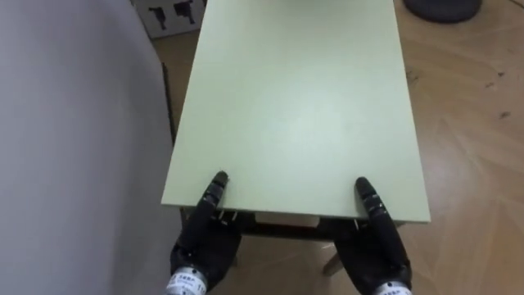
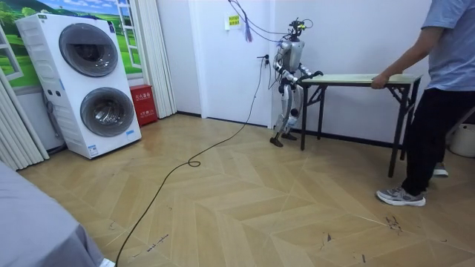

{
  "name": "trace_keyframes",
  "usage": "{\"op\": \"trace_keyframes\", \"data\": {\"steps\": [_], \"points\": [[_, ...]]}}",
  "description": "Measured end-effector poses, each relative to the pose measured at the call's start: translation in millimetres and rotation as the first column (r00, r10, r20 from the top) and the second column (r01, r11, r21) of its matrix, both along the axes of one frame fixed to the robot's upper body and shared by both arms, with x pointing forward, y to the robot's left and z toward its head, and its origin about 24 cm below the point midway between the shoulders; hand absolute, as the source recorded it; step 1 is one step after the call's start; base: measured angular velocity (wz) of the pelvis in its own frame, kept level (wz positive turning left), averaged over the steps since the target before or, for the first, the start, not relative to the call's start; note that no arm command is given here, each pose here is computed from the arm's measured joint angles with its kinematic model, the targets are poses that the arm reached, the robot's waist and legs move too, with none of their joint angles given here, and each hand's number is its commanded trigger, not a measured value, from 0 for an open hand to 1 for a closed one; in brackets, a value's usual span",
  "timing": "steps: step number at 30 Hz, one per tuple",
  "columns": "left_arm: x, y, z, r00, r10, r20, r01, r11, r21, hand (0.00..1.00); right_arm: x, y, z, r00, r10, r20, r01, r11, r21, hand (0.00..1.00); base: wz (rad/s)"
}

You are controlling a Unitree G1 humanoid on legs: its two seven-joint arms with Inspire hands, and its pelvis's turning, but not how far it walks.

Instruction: Move table with human

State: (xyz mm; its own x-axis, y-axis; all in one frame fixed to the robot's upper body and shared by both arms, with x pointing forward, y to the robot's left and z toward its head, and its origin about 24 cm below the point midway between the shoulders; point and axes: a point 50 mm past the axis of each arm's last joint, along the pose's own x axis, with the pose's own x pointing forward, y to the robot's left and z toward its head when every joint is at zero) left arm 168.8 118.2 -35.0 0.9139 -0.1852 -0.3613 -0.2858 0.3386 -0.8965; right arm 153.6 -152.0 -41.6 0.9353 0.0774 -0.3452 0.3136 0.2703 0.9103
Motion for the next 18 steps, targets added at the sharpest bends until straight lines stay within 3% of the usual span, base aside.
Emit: {"op": "trace_keyframes", "data": {"steps": [18], "points": [[-7.5,4.9,-7.2,0.996,0.000,-0.085,0.000,1.000,0.006,1.00,-0.7,-2.3,-2.9,0.997,0.035,-0.066,-0.036,0.999,-0.022,1.00,0.29]]}}
